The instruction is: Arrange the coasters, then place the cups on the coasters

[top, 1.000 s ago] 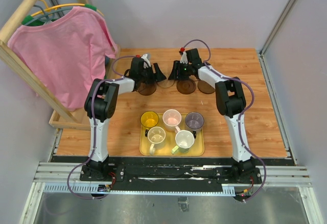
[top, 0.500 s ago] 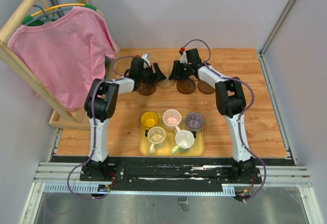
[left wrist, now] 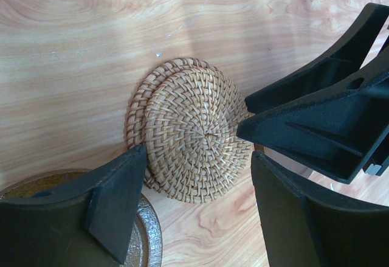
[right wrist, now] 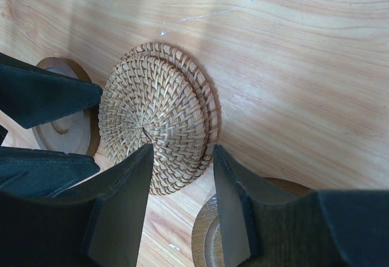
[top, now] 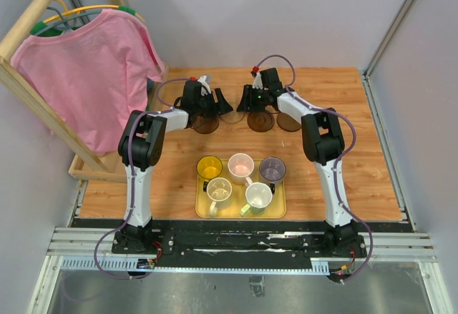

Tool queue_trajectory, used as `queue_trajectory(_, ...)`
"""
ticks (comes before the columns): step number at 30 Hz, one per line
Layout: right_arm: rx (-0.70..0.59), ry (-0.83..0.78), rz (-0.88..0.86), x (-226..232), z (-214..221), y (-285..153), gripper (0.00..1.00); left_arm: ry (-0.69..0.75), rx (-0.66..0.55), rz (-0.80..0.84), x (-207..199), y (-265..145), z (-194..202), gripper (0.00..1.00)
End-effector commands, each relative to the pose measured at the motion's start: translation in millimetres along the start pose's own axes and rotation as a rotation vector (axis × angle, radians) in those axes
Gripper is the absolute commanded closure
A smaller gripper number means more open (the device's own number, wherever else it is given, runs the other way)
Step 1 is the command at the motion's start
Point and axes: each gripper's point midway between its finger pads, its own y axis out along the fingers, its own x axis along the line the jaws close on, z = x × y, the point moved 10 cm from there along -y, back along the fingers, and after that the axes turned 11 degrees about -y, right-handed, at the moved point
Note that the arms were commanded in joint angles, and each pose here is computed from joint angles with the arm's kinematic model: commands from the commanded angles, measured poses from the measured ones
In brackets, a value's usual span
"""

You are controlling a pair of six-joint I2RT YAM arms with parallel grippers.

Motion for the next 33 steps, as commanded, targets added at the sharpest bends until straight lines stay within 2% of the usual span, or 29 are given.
queue_trajectory(1,-0.04,-0.036,-0.013,8.4,-12.5,-11.5,0.55,-0.006,0.021,-0.009,6.0,3.7,6.6,0.26)
queue_trajectory(8,-0.039,-0.052,-0.021,14.0,-12.6,-10.6,0.59,-0.004,0.021,-0.016,6.7,3.8,6.7,0.26)
queue_trajectory(18,-0.05,-0.071,-0.005,17.9,-17.3,-15.4,0.59,-0.003,0.025,-0.026,9.7,4.9,7.9,0.26)
queue_trajectory(26,-0.053,-0.092,0.031,18.5,-19.4,-19.5,0.54,-0.004,0.028,-0.027,9.7,5.1,8.8,0.26)
queue_trajectory(33,-0.044,-0.085,0.004,20.6,-16.5,-15.8,0.58,-0.005,0.026,-0.025,9.3,4.9,8.0,0.26)
